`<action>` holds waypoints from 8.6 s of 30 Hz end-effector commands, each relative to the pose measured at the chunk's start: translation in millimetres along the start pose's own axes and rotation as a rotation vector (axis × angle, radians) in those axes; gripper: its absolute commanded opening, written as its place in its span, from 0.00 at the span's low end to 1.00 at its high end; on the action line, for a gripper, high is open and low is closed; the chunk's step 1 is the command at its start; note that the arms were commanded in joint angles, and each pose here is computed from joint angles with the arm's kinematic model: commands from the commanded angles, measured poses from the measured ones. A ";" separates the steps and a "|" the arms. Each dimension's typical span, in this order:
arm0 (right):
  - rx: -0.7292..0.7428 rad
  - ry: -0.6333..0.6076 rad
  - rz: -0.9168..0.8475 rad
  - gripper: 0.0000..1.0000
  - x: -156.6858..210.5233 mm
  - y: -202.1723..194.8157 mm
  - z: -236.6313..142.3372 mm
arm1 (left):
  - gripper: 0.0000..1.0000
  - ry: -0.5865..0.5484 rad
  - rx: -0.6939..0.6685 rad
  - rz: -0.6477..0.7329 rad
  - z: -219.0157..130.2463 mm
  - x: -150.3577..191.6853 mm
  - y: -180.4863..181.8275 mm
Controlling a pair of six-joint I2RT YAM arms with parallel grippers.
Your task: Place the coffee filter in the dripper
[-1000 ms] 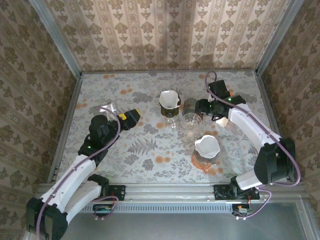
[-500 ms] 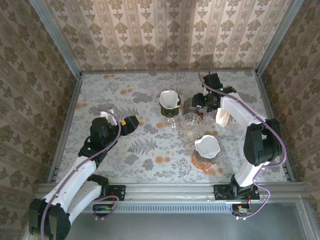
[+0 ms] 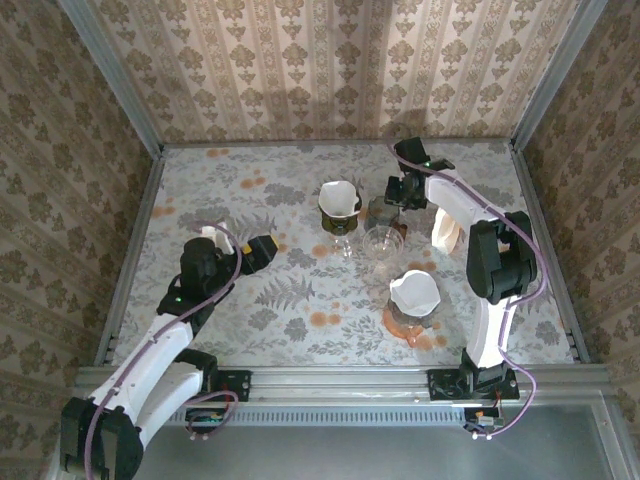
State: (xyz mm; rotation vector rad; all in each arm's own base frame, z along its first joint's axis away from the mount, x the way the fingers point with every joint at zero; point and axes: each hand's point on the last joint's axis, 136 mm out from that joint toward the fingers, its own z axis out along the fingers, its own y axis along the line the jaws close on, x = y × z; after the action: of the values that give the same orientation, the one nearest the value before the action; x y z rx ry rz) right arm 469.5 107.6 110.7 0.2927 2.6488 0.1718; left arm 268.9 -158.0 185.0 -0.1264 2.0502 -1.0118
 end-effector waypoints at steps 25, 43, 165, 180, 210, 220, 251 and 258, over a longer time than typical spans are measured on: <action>0.023 0.043 0.010 0.11 12.0 -2.5 12.0 | 0.90 -0.002 -0.010 -0.026 -1.6 3.0 6.0; 0.002 -0.429 0.075 0.00 -62.7 -15.8 -165.8 | 0.98 -0.033 0.024 -0.030 -10.5 -11.7 -11.9; -0.119 0.159 -0.126 0.03 75.5 -2.6 -33.3 | 1.00 -0.005 0.001 -0.076 -13.6 -13.4 2.7; -0.052 -0.238 -0.057 0.00 7.9 -20.3 -151.6 | 1.00 -0.016 0.006 -0.076 -15.9 -18.6 -1.4; -0.390 0.217 -0.481 0.00 201.1 139.0 -195.2 | 1.00 -0.014 0.005 -0.078 -16.1 -17.4 0.6; -0.342 0.280 -0.500 0.00 215.4 132.3 -172.6 | 1.00 -0.013 0.003 -0.082 -15.5 -15.5 3.3; -0.293 -0.007 -0.485 0.66 160.0 118.8 -212.7 | 1.00 -0.012 0.039 -0.080 -16.0 -18.3 -4.7; -0.039 -0.240 -0.221 0.67 80.4 25.1 -215.8 | 1.00 -0.026 0.081 -0.078 -15.7 -22.5 -12.3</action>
State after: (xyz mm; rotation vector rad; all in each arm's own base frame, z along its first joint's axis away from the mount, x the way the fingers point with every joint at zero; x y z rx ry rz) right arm 277.8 190.1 268.6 -0.2146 2.4844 0.3073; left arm 268.5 -145.1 204.0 -0.1901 2.0318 -1.0950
